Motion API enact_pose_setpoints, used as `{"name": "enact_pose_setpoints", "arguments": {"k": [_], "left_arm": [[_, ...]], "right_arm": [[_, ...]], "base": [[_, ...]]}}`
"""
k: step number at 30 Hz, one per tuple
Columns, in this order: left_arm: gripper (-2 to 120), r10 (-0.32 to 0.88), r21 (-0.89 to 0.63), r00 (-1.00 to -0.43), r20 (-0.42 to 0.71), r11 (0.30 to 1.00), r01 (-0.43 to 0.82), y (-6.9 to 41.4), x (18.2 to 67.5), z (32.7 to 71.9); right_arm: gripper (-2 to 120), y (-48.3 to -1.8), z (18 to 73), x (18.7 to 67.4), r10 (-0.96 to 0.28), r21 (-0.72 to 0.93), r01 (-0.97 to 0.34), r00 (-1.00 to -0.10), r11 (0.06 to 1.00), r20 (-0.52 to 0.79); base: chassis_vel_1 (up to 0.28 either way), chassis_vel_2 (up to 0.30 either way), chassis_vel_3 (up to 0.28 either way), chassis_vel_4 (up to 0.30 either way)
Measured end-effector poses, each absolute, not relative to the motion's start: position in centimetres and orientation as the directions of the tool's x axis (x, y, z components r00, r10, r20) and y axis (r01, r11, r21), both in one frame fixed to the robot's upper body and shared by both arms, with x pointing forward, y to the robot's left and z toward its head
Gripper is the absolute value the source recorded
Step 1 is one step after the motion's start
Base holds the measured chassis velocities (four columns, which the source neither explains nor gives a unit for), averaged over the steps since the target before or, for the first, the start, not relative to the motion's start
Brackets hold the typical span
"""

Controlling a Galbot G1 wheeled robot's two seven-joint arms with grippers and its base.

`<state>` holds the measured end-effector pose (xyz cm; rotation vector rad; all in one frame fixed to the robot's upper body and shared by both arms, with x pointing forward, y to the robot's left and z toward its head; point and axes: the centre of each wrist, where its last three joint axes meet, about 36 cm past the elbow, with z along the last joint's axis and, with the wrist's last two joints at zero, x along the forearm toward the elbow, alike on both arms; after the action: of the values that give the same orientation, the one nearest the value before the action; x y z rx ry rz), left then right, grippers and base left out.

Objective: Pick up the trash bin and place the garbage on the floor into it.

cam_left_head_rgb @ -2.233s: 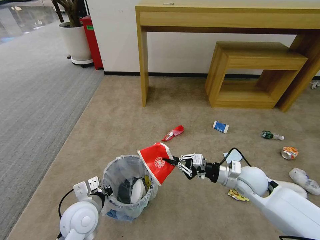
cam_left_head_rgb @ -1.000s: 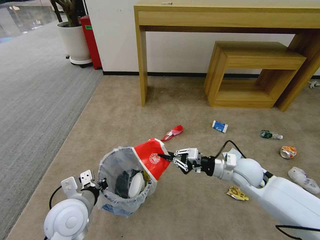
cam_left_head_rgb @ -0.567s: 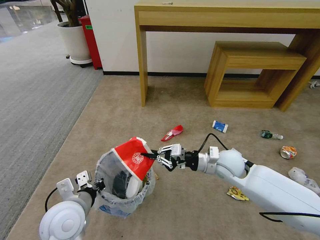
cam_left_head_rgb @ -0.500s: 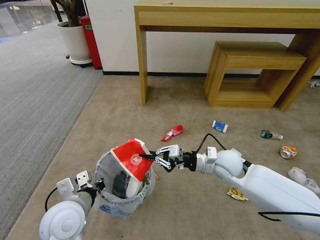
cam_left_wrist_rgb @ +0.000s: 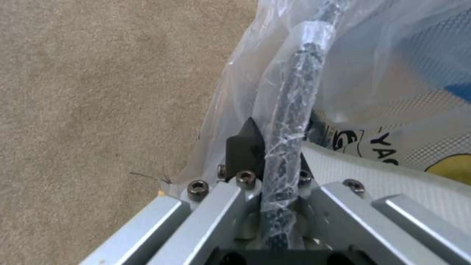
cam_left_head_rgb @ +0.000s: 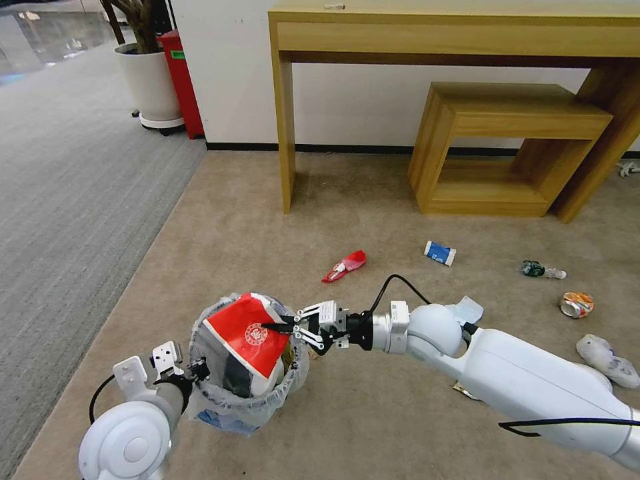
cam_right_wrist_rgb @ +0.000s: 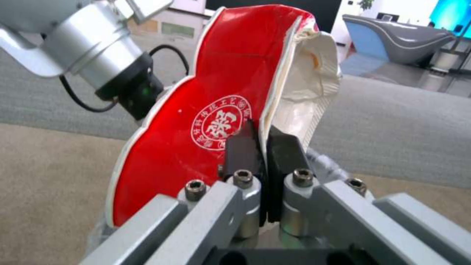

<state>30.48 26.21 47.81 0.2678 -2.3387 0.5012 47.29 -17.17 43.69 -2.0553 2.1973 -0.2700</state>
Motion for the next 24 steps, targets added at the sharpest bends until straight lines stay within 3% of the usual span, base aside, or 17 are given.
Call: {"name": "enact_pose_setpoints", "arguments": {"k": [13, 19, 24], "left_arm": [[0, -0.046, -0.282, -0.723, 0.689, 0.903, -0.325, 26.2, 30.4, 48.0], [0, -0.044, -0.286, -0.723, 0.689, 0.901, -0.326, 26.1, 30.3, 48.0], [0, -0.044, -0.287, -0.724, 0.688, 0.900, -0.328, 26.1, 30.2, 48.0]], "right_arm": [[1, -16.4, 41.8, 46.9, -0.996, -0.205, -0.977, -0.071, 0.058, 0.058], [18, -16.2, 41.4, 46.8, -0.995, -0.207, -0.977, -0.072, 0.057, 0.065], [40, -16.2, 41.0, 46.6, -0.994, -0.209, -0.975, -0.089, 0.073, 0.068]], "base": [[0.000, 0.000, 0.000, 0.000], [0.000, 0.000, 0.000, 0.000], [0.000, 0.000, 0.000, 0.000]]}}
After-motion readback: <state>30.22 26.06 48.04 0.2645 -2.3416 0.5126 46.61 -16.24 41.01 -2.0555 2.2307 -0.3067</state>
